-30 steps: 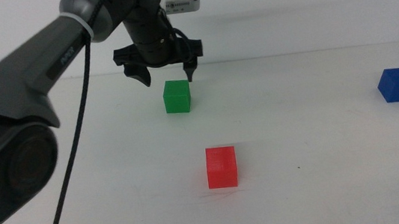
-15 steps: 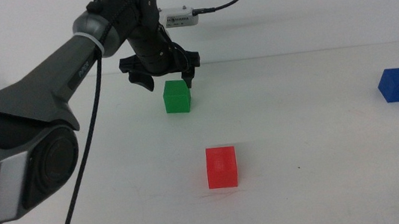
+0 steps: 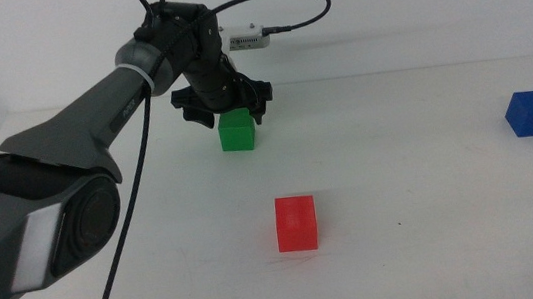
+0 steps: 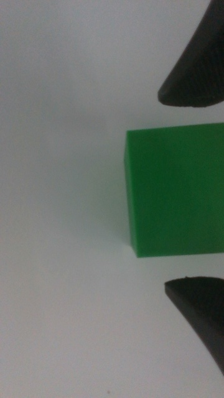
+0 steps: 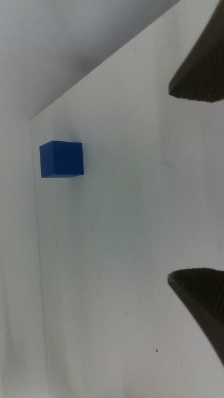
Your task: Stack red cubes first, then green, then blue cubes in a specific spot.
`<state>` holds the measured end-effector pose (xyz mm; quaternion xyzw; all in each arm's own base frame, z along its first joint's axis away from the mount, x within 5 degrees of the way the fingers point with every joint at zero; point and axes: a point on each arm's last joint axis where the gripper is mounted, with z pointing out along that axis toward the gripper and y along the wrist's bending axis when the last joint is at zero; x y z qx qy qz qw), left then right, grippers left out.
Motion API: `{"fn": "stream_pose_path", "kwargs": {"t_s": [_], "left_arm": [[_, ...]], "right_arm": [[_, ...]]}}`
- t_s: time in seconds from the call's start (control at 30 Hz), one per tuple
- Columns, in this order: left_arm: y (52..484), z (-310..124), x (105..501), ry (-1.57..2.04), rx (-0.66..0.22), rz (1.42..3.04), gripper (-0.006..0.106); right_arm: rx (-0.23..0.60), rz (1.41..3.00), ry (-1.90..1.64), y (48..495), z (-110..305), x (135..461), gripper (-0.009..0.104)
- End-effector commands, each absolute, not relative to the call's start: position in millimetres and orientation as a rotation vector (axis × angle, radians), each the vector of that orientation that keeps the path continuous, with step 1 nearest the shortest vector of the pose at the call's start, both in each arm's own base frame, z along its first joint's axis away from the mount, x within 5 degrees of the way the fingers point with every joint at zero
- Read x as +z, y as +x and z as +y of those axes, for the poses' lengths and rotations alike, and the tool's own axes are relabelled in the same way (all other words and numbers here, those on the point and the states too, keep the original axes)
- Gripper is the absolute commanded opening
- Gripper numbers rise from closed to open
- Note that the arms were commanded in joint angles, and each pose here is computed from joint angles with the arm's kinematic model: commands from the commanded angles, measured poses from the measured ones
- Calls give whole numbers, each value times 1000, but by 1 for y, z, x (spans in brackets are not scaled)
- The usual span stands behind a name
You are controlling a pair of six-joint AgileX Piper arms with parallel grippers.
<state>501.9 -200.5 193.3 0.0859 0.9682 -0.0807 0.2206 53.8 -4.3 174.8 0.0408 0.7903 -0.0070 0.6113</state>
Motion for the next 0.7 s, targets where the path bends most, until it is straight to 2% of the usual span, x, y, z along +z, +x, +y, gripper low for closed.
{"fn": "stream_pose_path", "kwargs": {"t_s": [0.0,0.17,0.3,0.5,0.67], "left_arm": [[502,-201,242,217,-286,2526,93],[504,-202,232,209,-284,2535,90],[507,-203,225,209,-277,2530,78],[511,-204,226,208,-292,2486,38],[503,-204,238,189,-347,2524,13]], "right_arm": [[-25,1710,69,53,-4,189,75],[-25,1710,69,53,-4,189,75],[-25,1710,69,53,-4,189,75],[-25,1710,69,53,-4,189,75],[-25,1710,69,53,-4,189,75]]}}
